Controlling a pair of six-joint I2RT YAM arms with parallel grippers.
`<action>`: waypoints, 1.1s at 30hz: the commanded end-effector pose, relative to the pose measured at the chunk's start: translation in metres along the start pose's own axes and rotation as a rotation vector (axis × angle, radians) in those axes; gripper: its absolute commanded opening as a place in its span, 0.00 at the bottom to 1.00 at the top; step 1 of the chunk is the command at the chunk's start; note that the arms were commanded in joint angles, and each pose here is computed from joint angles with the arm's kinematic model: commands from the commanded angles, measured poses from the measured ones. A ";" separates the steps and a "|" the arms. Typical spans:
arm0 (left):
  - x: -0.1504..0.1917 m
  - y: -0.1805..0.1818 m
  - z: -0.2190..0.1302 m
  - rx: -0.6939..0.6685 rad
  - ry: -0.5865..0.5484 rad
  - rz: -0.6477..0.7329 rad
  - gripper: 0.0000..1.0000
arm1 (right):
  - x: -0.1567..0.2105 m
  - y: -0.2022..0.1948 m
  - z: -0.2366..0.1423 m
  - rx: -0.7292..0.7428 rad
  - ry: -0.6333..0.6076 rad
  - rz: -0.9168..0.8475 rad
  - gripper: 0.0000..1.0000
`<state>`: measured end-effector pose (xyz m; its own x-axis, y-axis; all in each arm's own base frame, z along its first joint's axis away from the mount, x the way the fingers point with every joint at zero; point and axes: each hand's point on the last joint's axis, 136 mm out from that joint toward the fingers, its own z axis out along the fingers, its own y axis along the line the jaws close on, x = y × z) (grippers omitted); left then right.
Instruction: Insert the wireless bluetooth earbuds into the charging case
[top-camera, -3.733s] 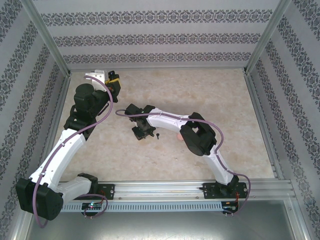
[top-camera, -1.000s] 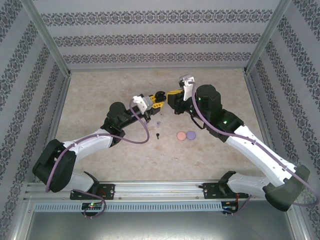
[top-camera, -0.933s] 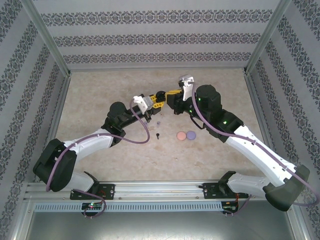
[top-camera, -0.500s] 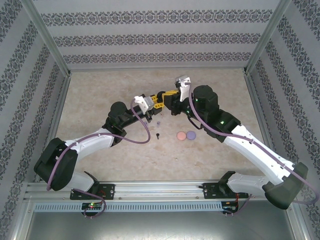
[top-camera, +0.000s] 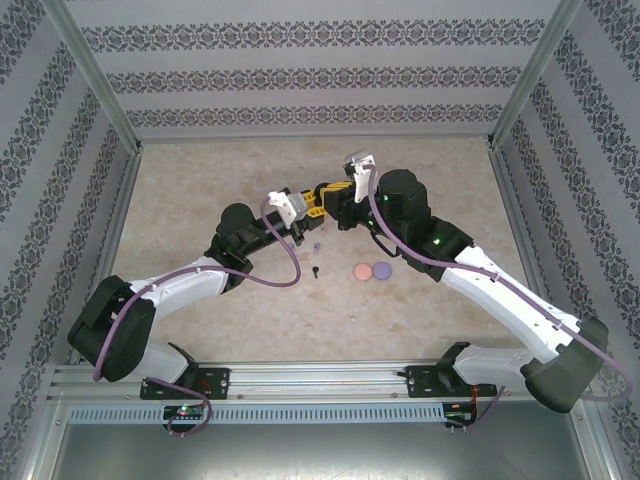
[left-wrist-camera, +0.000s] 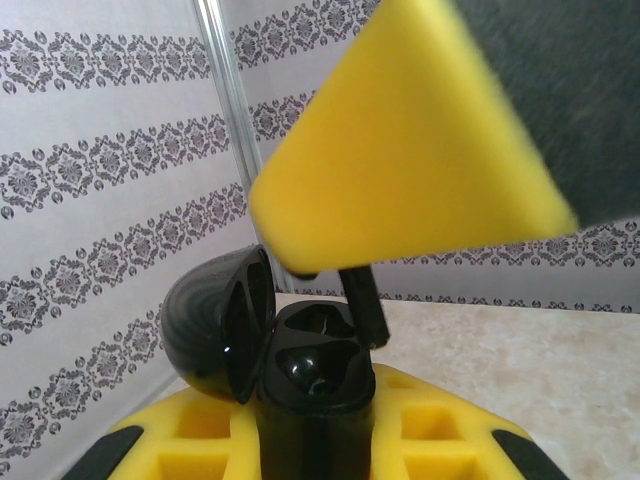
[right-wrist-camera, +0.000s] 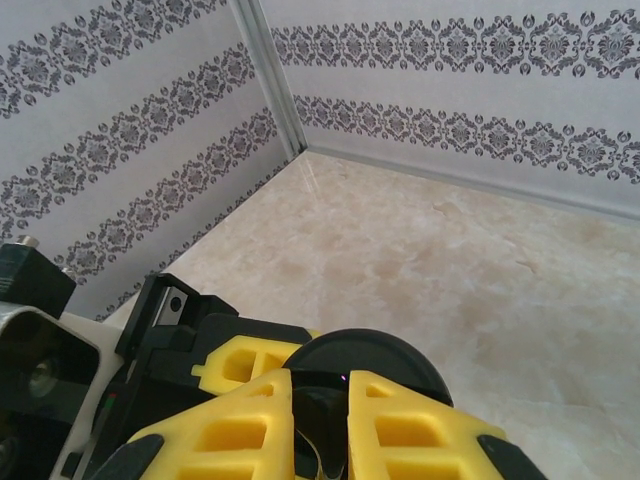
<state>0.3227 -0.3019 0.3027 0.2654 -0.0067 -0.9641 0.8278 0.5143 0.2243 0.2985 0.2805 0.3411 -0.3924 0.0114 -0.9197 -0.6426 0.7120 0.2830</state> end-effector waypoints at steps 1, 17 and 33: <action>-0.035 -0.007 0.000 0.030 -0.104 0.038 0.00 | -0.010 0.007 0.003 -0.018 -0.031 -0.009 0.16; -0.039 -0.008 -0.002 0.033 -0.108 0.054 0.00 | 0.005 -0.007 0.009 0.031 0.017 -0.043 0.12; -0.041 -0.008 -0.002 0.034 -0.097 0.056 0.00 | 0.024 0.005 0.011 -0.029 0.085 -0.118 0.11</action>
<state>0.3209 -0.3018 0.3012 0.2538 0.0011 -0.9673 0.8333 0.5075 0.2192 0.3019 0.2821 0.3370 -0.3387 -0.0566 -0.9392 -0.6696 0.7158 0.1983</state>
